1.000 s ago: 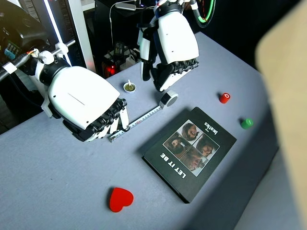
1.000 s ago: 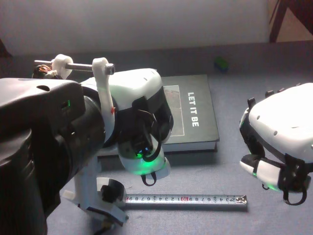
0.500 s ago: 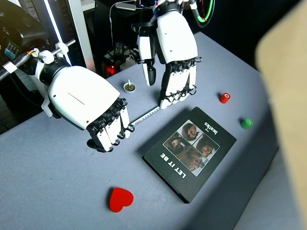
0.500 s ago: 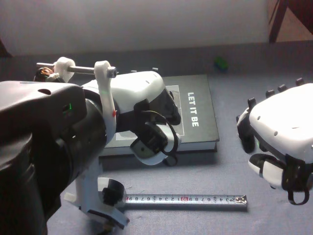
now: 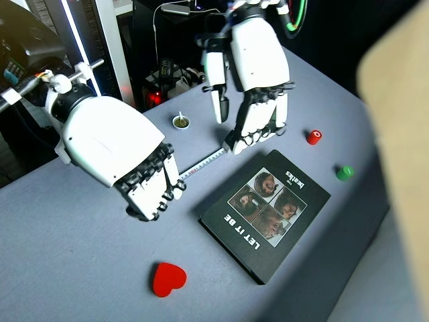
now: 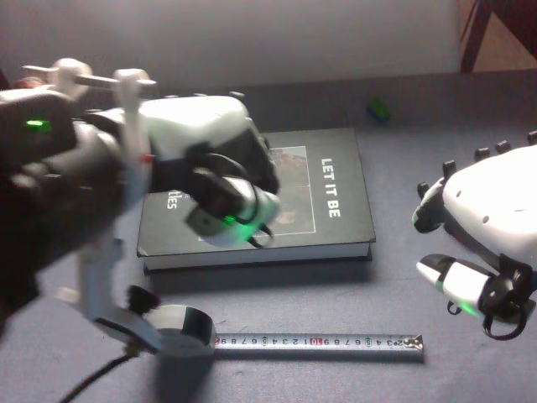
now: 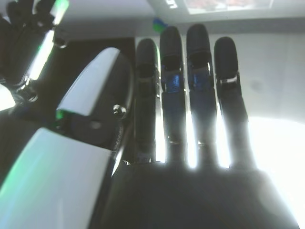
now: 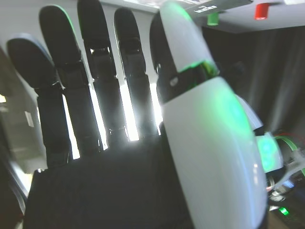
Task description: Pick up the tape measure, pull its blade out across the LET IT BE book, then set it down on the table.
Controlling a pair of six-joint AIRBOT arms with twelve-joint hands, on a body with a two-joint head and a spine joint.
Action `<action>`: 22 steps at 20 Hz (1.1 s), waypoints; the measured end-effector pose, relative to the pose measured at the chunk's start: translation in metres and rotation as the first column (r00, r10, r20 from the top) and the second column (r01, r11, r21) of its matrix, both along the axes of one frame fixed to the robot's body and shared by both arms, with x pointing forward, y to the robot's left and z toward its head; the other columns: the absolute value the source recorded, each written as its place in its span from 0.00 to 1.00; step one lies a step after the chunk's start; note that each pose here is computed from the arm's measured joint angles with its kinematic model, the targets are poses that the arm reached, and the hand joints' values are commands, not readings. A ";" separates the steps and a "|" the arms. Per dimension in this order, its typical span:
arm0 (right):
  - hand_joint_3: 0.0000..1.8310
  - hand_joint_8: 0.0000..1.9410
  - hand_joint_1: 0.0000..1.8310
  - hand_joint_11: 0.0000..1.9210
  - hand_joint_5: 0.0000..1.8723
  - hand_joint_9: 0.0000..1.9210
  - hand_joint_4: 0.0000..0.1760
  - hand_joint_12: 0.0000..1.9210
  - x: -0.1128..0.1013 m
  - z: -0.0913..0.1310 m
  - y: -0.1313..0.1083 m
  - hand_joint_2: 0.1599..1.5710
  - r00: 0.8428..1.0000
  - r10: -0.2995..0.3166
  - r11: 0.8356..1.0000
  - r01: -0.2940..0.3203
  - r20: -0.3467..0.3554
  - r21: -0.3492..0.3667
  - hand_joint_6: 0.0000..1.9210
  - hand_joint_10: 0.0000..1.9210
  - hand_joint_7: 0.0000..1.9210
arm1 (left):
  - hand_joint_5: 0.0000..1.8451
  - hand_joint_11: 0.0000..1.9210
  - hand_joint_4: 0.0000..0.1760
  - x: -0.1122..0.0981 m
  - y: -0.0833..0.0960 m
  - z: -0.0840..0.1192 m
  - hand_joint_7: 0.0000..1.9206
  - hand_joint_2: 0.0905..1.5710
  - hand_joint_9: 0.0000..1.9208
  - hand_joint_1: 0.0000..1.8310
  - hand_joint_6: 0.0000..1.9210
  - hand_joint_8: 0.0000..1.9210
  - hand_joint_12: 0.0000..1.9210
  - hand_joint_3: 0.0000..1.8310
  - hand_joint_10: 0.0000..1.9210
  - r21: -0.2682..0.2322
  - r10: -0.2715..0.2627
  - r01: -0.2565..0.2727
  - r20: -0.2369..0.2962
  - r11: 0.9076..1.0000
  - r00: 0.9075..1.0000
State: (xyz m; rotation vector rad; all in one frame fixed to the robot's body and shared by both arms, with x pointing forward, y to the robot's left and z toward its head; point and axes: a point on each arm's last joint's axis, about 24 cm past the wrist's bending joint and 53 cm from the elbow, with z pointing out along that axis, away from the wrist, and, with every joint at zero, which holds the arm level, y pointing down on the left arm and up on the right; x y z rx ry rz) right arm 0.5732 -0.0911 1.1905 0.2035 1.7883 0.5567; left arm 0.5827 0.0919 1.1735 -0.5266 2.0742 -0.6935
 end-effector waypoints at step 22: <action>0.00 0.00 0.09 0.00 0.10 0.07 0.22 0.32 -0.001 0.001 0.004 0.73 1.000 0.016 1.000 -0.016 0.003 -0.001 0.00 0.00 0.10 | 0.15 0.04 0.00 0.002 0.055 -0.037 0.14 0.71 0.13 0.14 0.00 0.00 0.23 0.00 0.00 -0.211 -0.137 0.116 -0.087 0.971 0.987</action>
